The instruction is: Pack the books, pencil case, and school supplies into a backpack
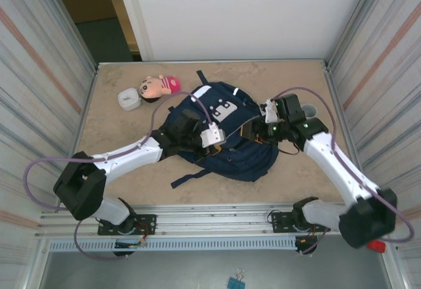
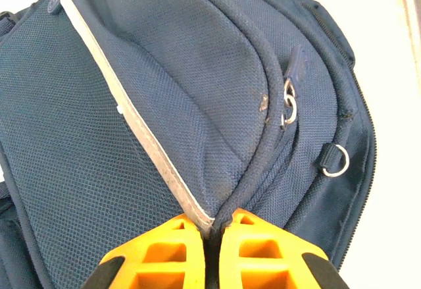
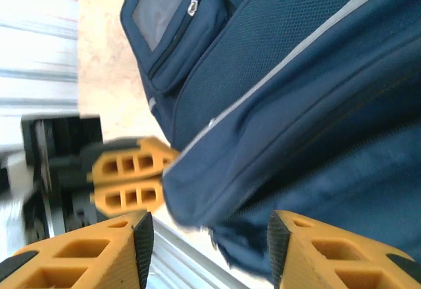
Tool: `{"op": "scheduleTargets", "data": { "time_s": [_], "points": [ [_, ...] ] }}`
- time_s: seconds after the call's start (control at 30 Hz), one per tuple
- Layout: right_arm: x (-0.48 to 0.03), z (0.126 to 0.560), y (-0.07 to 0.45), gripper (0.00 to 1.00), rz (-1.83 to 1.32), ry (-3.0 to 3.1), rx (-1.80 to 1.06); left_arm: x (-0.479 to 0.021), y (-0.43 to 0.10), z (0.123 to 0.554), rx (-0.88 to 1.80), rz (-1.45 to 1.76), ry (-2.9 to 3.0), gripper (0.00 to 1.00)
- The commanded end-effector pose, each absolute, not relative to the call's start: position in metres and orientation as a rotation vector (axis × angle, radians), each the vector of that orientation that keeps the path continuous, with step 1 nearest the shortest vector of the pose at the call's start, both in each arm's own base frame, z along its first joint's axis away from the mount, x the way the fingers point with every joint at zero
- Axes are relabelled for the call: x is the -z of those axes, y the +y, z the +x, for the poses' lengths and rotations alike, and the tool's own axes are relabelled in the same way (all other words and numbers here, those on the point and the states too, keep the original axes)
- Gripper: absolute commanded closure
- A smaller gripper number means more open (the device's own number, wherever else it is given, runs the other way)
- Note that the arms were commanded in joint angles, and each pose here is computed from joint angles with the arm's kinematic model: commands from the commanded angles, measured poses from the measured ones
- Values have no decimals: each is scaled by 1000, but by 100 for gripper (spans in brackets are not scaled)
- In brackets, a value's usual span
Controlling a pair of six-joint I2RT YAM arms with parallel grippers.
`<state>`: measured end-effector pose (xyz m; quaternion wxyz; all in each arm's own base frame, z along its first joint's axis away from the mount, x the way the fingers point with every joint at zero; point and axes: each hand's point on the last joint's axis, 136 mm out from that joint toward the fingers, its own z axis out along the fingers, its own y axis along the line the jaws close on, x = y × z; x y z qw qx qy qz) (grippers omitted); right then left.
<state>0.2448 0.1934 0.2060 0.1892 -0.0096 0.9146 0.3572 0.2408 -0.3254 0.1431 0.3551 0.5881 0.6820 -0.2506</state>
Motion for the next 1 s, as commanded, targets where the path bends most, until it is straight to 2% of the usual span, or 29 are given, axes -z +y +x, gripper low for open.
{"op": "scheduleTargets", "data": {
  "time_s": [0.0,0.17,0.53,0.6,0.73,0.8,0.83,0.97],
  "points": [
    [-197,218,170,50,-159,2574,-720,-170,-330,228,851,1471,1769,99],
    [-186,197,199,50,-335,2559,-821,-173,-329,230,884,1469,1764,98],
    [-169,221,246,52,-504,2568,-869,-176,-333,229,918,1479,1742,98],
    [-164,222,248,59,-522,2581,-862,-177,-333,229,919,1478,1737,98],
    [-162,222,248,87,-545,2596,-815,-174,-330,233,876,1465,1761,98],
    [-163,222,240,96,-534,2608,-764,-169,-325,237,840,1461,1781,98],
    [-163,223,234,100,-524,2621,-733,-166,-321,237,825,1463,1792,98],
    [-160,226,205,100,-468,2672,-650,-151,-303,237,785,1461,1844,98]
  ]
}}
